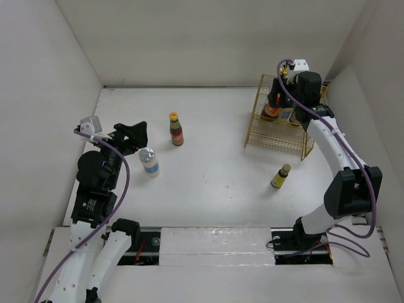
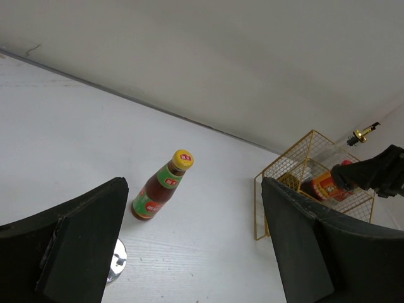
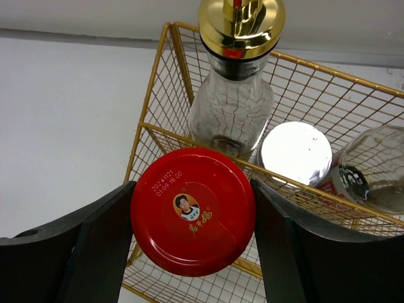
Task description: Organize the condiment bottles
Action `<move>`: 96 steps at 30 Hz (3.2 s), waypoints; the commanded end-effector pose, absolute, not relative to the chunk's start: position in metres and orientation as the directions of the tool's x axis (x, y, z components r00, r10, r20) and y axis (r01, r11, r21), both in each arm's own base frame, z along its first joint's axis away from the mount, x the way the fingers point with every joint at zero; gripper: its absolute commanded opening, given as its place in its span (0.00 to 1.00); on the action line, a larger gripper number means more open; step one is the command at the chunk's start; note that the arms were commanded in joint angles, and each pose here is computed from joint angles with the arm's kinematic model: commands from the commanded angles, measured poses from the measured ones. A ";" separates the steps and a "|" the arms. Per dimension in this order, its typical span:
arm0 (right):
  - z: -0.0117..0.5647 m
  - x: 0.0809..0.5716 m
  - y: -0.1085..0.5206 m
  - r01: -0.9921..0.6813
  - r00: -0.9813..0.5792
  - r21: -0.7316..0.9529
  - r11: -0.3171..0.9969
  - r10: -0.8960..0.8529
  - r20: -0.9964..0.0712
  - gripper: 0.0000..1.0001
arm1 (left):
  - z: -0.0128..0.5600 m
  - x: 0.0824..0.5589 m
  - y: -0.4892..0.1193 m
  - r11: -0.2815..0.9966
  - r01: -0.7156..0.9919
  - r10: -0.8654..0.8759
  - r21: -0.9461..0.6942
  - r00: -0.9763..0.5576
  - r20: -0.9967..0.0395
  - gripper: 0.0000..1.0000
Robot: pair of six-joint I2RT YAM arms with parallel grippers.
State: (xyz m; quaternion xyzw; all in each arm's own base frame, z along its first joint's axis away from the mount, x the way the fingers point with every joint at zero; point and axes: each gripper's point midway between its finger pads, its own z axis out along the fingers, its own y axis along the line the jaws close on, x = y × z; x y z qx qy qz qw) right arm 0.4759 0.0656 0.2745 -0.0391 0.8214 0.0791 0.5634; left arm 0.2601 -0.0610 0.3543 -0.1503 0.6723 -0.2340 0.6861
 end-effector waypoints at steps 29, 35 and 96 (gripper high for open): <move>0.295 0.483 0.093 -0.122 -0.226 0.061 0.991 0.032 -0.974 0.83 | 0.365 0.262 -0.068 0.839 0.171 -0.526 -0.517 0.005 -0.851 0.83; 0.338 0.446 0.161 -0.351 -0.101 0.014 0.936 -0.023 -0.995 0.54 | 0.365 0.262 -0.068 0.839 0.171 -0.526 -0.517 0.005 -0.851 0.83; 0.412 0.378 0.125 -0.404 0.159 0.058 0.913 0.132 -0.978 0.18 | 0.361 0.267 -0.073 0.837 0.181 -0.523 -0.516 -0.010 -0.852 0.83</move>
